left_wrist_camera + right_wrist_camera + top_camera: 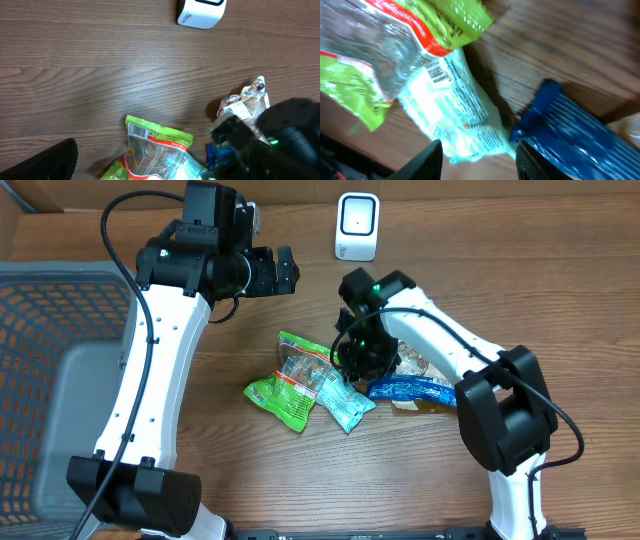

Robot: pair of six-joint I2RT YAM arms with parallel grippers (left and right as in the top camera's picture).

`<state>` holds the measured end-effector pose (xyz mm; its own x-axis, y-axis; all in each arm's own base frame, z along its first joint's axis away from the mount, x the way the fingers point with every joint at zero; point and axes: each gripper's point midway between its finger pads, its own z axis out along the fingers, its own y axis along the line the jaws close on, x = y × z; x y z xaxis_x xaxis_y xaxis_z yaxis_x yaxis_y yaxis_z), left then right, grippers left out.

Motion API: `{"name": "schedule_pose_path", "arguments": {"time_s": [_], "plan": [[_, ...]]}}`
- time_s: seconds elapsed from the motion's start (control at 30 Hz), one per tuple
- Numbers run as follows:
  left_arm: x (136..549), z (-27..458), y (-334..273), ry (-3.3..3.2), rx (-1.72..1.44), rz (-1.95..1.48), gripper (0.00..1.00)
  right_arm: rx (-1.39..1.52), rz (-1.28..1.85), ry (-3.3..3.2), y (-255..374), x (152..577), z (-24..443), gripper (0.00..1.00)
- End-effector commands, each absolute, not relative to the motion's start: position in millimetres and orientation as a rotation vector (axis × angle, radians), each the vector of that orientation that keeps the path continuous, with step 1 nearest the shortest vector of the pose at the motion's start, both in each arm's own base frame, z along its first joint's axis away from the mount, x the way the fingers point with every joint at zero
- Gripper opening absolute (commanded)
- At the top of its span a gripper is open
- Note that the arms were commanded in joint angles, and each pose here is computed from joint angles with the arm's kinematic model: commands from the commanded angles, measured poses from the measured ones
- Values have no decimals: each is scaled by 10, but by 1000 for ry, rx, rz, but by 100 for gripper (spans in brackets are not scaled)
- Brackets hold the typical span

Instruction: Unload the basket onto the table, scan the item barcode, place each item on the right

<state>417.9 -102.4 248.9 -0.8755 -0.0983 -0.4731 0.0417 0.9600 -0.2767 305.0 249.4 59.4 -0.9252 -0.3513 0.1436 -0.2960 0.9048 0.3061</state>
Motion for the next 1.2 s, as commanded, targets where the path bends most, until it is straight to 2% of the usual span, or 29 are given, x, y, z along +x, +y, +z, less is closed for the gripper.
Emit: {"name": "schedule_pose_path", "arguments": {"time_s": [0.0,0.13,0.27,0.4,0.57,0.7,0.83,1.17], "plan": [[4198,2566,-1008,2585,-7,-364,100,342,-521,-3007,2416,3343,1122,48],[4198,2566,-1008,2585,-7,-364,100,52,-468,-3220,2040,3525,1707,49],[4198,2566,-1008,2585,-7,-364,100,-351,-269,-3417,1548,3456,2273,50],[4198,2566,-1008,2585,-7,-364,100,-789,-166,-3419,1213,3252,2465,49],[4198,2566,-1008,2585,-7,-364,100,-1174,-144,-3207,1140,3030,2028,50],[4198,2566,-1008,2585,-7,-364,99,-1330,-270,-2992,1348,2931,1443,60],[4198,2566,-1008,2585,-7,-364,100,-1487,-406,-2817,1509,2881,955,59],[4198,2566,-1008,2585,-7,-364,99,-1724,-322,-2702,1334,2733,448,59]]}}
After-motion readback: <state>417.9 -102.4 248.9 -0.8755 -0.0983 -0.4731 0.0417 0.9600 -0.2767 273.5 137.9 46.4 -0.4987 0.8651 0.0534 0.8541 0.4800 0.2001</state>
